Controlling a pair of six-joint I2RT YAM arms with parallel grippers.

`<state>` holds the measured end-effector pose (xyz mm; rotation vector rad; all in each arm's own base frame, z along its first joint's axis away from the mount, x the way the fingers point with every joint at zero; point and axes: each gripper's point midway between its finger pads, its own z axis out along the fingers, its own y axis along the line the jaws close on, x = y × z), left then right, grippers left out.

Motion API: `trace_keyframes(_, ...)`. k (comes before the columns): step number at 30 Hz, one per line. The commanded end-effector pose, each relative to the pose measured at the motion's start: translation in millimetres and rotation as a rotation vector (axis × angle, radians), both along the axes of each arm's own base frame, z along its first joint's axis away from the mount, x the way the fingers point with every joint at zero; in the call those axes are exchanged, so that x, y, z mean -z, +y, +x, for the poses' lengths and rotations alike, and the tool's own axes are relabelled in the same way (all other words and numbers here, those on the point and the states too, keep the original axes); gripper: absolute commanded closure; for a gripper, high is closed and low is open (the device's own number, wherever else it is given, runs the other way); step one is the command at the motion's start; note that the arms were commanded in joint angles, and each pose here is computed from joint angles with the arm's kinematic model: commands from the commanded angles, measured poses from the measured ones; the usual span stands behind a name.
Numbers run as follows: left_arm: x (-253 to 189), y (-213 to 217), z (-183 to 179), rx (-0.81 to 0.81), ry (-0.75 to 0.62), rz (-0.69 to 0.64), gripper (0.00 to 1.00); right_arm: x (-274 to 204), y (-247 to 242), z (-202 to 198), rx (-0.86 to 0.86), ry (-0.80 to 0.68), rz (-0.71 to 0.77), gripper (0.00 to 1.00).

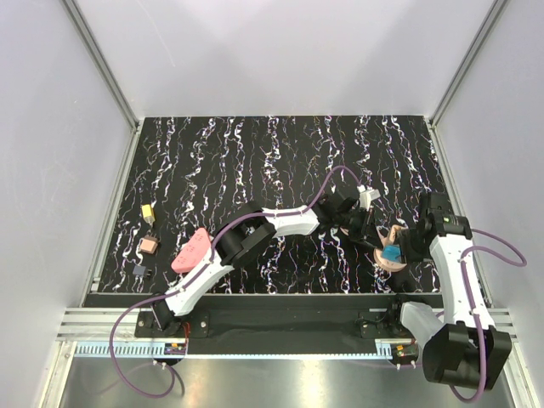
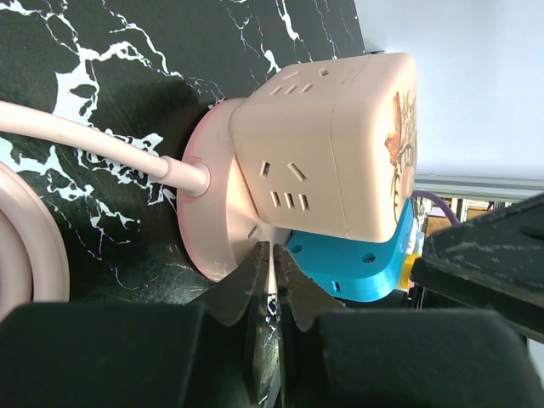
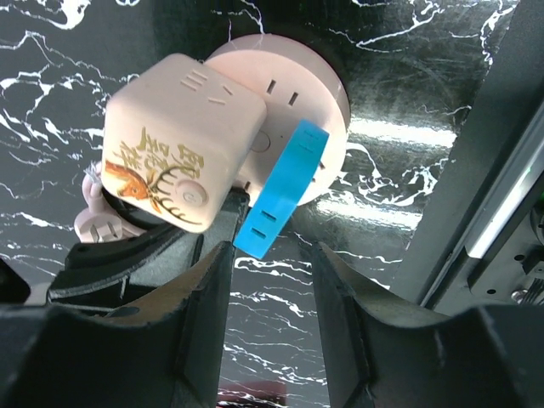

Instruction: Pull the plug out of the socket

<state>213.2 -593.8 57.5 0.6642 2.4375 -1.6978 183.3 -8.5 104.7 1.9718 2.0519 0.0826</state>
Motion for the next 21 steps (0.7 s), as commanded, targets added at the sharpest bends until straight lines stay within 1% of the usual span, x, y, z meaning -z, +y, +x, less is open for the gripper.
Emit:
trace_keyframes(1,-2.4,-4.9,-2.9,0.028,-0.017,-0.029,0.88,-0.3,-9.9,5.1,0.018,-0.003,-0.037,0.51)
trace_keyframes(11,-3.0,-5.4,-2.1,0.026,-0.022,-0.030,0.88,8.2,-12.3,9.7,0.030,0.007,-0.015,0.51)
trace_keyframes(21,-3.5,-5.6,-1.9,0.028,-0.026,-0.031,0.88,15.6,-3.5,1.4,0.023,0.010,0.030,0.56)
